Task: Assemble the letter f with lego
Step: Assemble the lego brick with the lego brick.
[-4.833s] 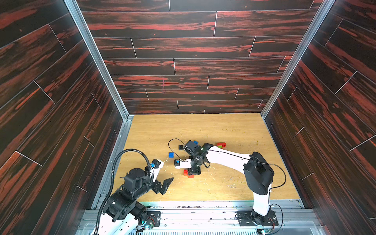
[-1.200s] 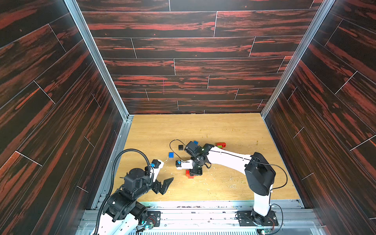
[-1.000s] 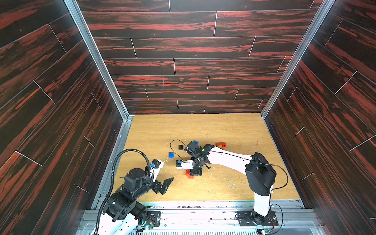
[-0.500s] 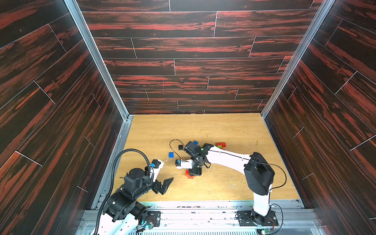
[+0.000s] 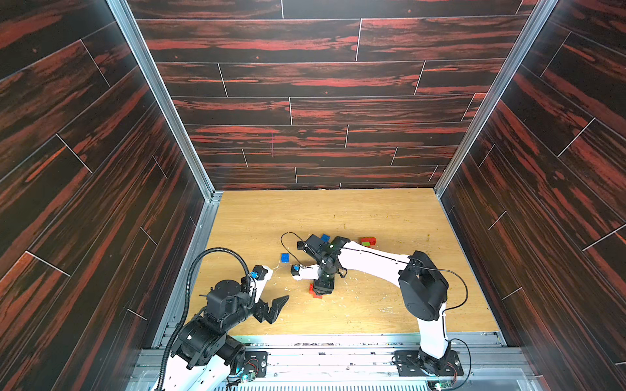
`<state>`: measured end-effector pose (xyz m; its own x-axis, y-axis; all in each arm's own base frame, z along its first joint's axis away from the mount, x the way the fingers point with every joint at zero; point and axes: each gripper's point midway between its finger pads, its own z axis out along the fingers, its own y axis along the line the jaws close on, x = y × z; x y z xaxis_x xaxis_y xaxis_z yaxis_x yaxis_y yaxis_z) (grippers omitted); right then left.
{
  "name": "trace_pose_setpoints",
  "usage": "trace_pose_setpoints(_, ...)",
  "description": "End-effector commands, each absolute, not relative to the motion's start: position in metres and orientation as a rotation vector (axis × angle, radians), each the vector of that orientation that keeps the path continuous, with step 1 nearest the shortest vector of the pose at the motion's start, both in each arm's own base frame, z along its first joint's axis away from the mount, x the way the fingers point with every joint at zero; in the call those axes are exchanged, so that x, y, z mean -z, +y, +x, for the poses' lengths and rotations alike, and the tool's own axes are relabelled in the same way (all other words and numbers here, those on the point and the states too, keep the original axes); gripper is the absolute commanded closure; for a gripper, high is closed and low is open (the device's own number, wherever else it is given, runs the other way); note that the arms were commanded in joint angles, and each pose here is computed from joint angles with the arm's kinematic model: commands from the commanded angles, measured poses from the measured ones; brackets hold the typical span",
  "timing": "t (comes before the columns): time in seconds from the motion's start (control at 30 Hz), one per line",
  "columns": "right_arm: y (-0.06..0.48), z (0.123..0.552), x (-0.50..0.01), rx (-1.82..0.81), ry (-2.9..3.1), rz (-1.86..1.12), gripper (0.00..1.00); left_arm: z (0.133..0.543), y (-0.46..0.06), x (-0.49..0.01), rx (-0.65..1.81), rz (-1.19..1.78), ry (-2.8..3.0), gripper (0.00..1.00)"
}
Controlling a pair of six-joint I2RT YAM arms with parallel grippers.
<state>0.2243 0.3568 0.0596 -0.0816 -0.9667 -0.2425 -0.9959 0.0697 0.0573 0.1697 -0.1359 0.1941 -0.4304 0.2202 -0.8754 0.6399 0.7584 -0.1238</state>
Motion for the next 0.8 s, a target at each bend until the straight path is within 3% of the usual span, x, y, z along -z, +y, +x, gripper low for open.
trace_pose_setpoints(0.0, 0.366, 0.229, -0.095, -0.421, 2.158, -1.938, 0.36, 0.169, -0.138, -0.192, 0.569, 0.659, 2.004, 0.0)
trace_pose_setpoints(0.37, 0.388, 0.263, -0.17, -0.579, 2.087, -1.749, 0.34, 0.17, -0.137, -0.191, 0.561, 0.652, 2.007, 0.0)
trace_pose_setpoints(0.77, 0.424, 0.363, -0.138, -0.333, 1.954, -1.796, 0.34, 0.169, -0.137, -0.194, 0.557, 0.657, 1.996, 0.0)
